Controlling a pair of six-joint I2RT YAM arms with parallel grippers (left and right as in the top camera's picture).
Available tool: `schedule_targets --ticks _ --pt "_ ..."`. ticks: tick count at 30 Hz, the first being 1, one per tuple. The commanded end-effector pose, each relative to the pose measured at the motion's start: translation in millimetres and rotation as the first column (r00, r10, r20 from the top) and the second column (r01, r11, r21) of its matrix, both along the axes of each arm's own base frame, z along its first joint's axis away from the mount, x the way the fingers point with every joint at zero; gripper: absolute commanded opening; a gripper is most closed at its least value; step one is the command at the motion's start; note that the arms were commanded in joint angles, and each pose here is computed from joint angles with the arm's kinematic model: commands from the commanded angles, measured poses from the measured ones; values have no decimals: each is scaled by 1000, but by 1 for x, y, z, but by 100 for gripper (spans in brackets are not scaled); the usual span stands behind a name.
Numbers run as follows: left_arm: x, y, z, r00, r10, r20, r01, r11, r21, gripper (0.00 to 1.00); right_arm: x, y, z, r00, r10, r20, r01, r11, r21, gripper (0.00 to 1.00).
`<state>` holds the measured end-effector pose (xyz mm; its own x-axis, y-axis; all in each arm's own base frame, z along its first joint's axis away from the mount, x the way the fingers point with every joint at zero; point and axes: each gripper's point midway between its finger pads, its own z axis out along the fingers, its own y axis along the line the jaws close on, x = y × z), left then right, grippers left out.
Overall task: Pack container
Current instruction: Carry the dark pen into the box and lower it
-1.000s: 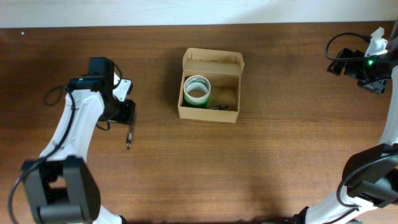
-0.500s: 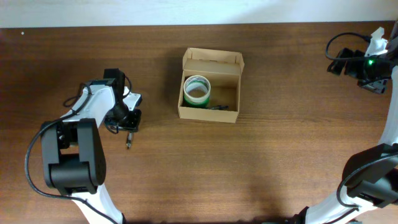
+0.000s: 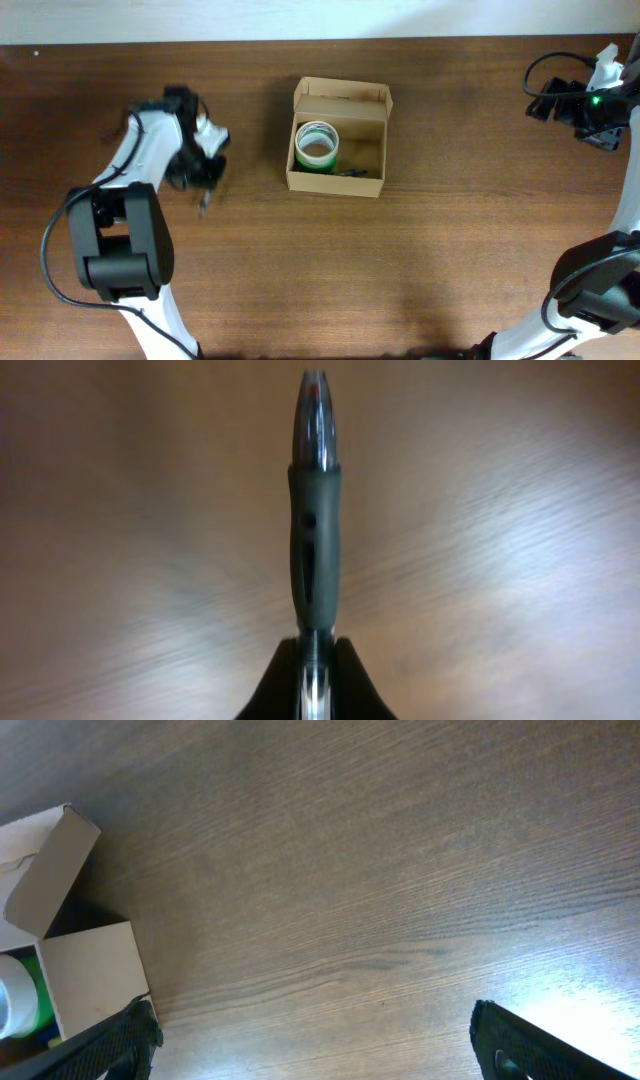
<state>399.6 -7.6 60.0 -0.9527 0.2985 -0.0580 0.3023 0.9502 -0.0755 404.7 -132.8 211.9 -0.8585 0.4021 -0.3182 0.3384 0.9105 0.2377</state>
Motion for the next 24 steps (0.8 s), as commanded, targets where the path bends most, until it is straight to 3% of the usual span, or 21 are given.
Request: schedule_targets --ticks 1,5,9,10,13,16,22,24 --pt "67 -12 111 941 -100 324 107 994 -5 2 1 -1 1 1000 1 6 -1 1000 5 99" --pt "88 -46 226 760 -303 575 324 944 68 1 1 -1 1 1000 1 6 -1 1000 5 99" --pt "61 -103 284 549 -547 632 553 805 217 1 1 -1 1 1000 1 6 -1 1000 5 99" --pt "55 -115 285 523 -581 623 588 776 230 1 1 -1 1 1000 1 6 -1 1000 5 99" --pt "25 -160 268 440 -714 544 729 638 248 2 1 -1 1 1000 1 6 -1 1000 5 99" --pt "4 -189 238 405 -804 435 807 538 242 1 1 -1 1 1000 1 6 -1 1000 5 99" --pt "-13 -224 154 313 -927 205 916 352 193 2 1 -1 1 1000 1 6 -1 1000 5 99" --pt "-16 -232 128 302 -940 159 933 325 153 2 1 -1 1 1000 1 6 -1 1000 5 99"
